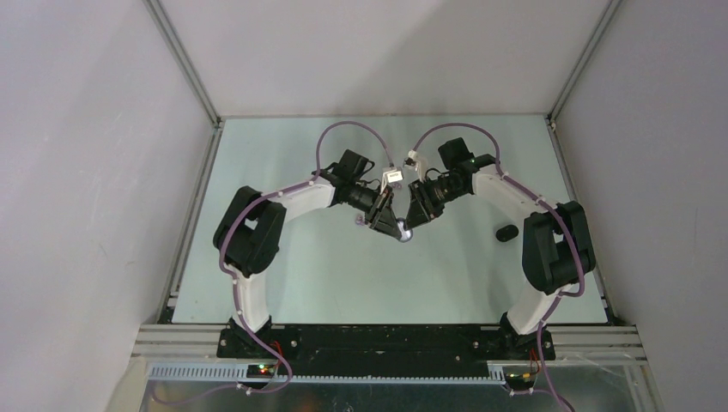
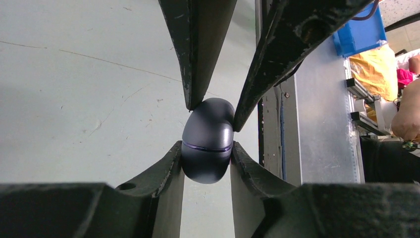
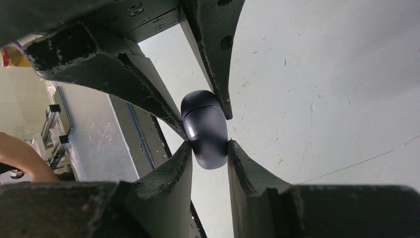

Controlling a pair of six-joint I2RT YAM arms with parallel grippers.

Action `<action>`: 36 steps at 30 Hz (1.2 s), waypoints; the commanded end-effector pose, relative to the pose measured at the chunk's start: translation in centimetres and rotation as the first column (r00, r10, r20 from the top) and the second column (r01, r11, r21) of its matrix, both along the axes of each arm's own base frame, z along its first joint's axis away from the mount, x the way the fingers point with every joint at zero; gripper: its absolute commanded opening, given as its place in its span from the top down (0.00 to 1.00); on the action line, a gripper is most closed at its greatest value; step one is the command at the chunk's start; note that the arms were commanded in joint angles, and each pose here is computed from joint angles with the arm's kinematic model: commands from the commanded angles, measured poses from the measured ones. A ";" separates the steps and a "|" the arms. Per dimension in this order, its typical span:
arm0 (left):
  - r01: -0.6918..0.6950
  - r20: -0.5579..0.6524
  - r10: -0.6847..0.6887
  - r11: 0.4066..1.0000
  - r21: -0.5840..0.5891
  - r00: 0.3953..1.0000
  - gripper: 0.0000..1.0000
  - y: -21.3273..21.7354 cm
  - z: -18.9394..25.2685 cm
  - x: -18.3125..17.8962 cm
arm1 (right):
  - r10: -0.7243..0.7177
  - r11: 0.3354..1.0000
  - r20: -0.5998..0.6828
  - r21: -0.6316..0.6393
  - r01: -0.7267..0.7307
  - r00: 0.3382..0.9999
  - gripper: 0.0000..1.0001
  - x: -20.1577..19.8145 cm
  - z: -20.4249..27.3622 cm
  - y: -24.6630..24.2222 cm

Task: Insert the wireless bluetooth earbuds into the charging case
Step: Pick up the charging case at the center of the board.

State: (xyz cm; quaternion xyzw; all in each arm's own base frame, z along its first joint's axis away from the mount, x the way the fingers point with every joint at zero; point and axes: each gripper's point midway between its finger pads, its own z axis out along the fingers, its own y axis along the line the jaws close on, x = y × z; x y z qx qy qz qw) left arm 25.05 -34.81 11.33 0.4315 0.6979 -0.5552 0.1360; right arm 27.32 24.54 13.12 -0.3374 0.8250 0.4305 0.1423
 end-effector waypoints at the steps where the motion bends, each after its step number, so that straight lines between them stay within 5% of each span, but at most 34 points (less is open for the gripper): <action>1: 0.058 0.045 -0.054 0.995 -0.081 0.997 0.77 -1.0 2.7 -0.2 | 0.005 0.999 0.060 0.038 -0.007 0.998 0.67 0.5 1.5 0.4; 4: 0.061 0.049 -0.057 0.995 -0.083 0.997 0.78 -1.0 3.1 -0.3 | 0.005 0.999 0.068 0.043 -0.008 0.998 0.57 0.5 1.7 0.3; 7: 0.068 0.058 -0.063 0.994 -0.083 0.996 0.79 -0.7 3.8 -0.7 | 0.004 0.999 0.102 0.045 -0.009 0.995 0.37 0.7 2.3 0.1; 11: 0.085 0.115 -0.074 0.992 -0.094 0.991 0.84 -0.2 5.4 -1.2 | -0.001 0.999 0.173 0.043 -0.007 0.985 0.27 1.0 3.6 -0.4; 18: 0.102 0.257 -0.083 0.993 -0.065 0.963 0.90 1.4 8.4 -2.1 | 0.035 0.994 0.347 0.082 -0.067 0.937 0.18 -0.4 8.6 -1.2; 26: 0.046 0.502 -0.006 0.997 -0.068 0.865 0.89 4.1 13.5 -3.4 | 0.128 0.986 0.627 0.004 -0.168 0.769 0.15 -4.2 13.8 -0.4; 31: 0.030 0.486 0.025 0.994 -0.106 0.873 0.87 4.4 13.6 -4.7 | 0.118 0.980 0.724 0.025 -0.197 0.680 0.16 -5.5 15.4 0.7; 36: 0.062 0.472 -0.008 0.993 -0.099 0.882 0.87 3.6 12.5 -5.9 | 0.103 0.974 0.737 0.060 -0.216 0.668 0.21 -6.3 15.2 1.9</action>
